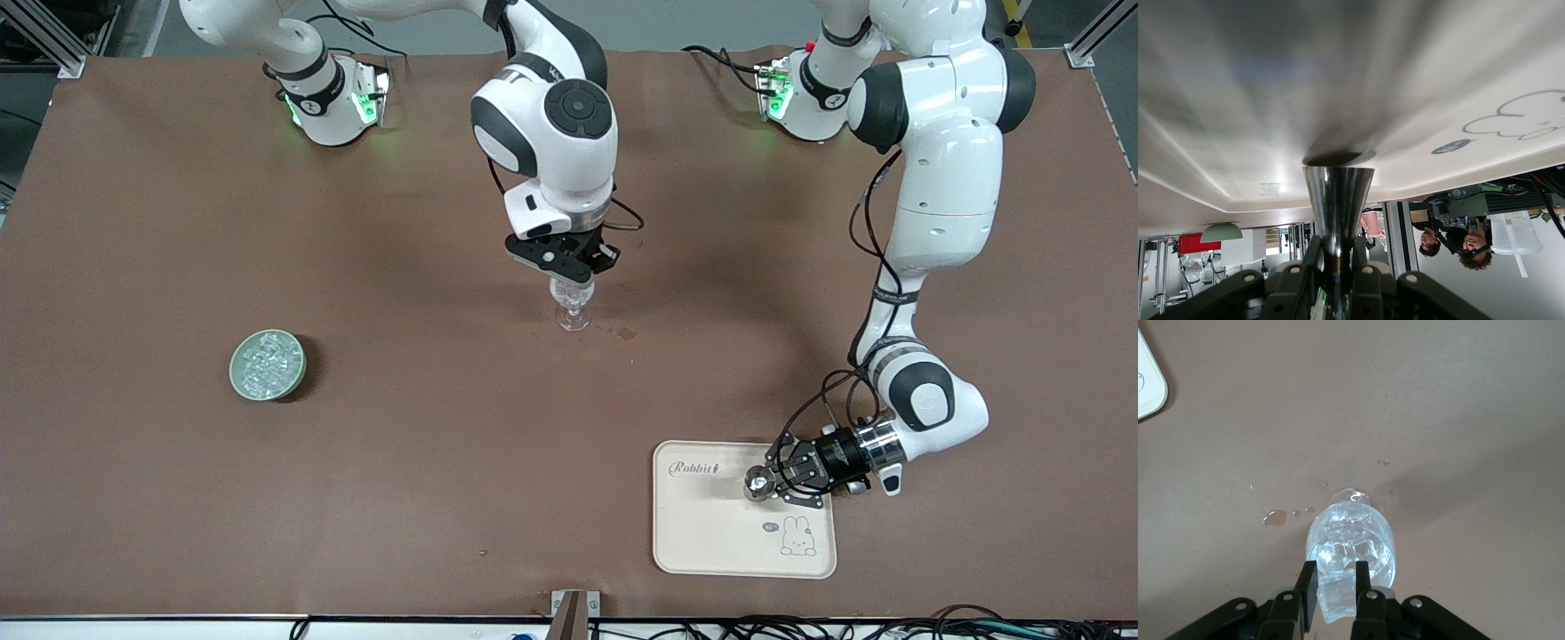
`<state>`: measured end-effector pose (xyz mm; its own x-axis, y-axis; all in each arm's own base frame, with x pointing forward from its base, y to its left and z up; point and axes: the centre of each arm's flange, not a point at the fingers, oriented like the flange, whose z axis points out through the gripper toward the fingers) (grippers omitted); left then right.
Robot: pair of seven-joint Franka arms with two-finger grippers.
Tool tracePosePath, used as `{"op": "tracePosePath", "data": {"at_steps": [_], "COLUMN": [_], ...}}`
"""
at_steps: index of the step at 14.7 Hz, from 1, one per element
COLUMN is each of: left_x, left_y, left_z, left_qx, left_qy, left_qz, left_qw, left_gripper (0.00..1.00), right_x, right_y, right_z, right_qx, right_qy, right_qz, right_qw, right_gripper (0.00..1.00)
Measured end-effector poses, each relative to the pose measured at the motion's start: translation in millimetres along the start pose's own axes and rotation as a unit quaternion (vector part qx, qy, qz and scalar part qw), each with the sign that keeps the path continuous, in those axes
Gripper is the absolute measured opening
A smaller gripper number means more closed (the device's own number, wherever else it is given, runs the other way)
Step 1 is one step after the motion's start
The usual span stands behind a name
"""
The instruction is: Pour wine and add ice with both arms
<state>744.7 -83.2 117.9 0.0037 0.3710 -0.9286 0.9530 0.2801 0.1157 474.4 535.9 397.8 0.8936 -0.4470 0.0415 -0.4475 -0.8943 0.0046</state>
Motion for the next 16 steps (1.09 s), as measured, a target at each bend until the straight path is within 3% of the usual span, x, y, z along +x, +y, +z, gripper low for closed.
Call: {"op": "tracePosePath", "data": {"at_steps": [3, 5, 7, 11, 14, 16], "left_x": [3.2, 3.5, 4.0, 0.0, -2.4, -0.8], "left_y": [-0.4, -0.2, 0.5, 2.9, 3.3, 5.3], "left_z": [-3.3, -7.1, -9.4, -11.2, -23.9, -48.2], "left_qx": [0.006, 0.014, 0.015, 0.018, 0.045, 0.074], "left_qy": [-0.012, -0.024, -0.027, -0.033, -0.065, -0.085], "left_qz": [-0.003, 0.001, 0.004, 0.009, 0.010, 0.014], "left_qw": [1.000, 1.000, 1.000, 0.999, 0.997, 0.994], "left_gripper": [0.23, 0.39, 0.59, 0.98, 1.00, 1.00], "right_x": [0.0, 0.0, -0.1, 0.1, 7.4, 27.4], "right_y": [-0.1, -0.1, 0.0, 0.0, 1.3, 11.7], "right_z": [0.9, 0.9, 0.9, 0.8, -6.6, -32.5], "right_qx": [-0.001, -0.001, -0.001, -0.001, 0.001, -0.002], "right_qy": [0.000, 0.000, 0.000, 0.000, 0.004, 0.009], "right_qz": [0.000, 0.000, 0.000, 0.000, 0.004, 0.009], "right_qw": [1.000, 1.000, 1.000, 1.000, 1.000, 1.000], "right_gripper": [0.27, 0.31, 0.49, 0.56, 0.64, 0.83]}}
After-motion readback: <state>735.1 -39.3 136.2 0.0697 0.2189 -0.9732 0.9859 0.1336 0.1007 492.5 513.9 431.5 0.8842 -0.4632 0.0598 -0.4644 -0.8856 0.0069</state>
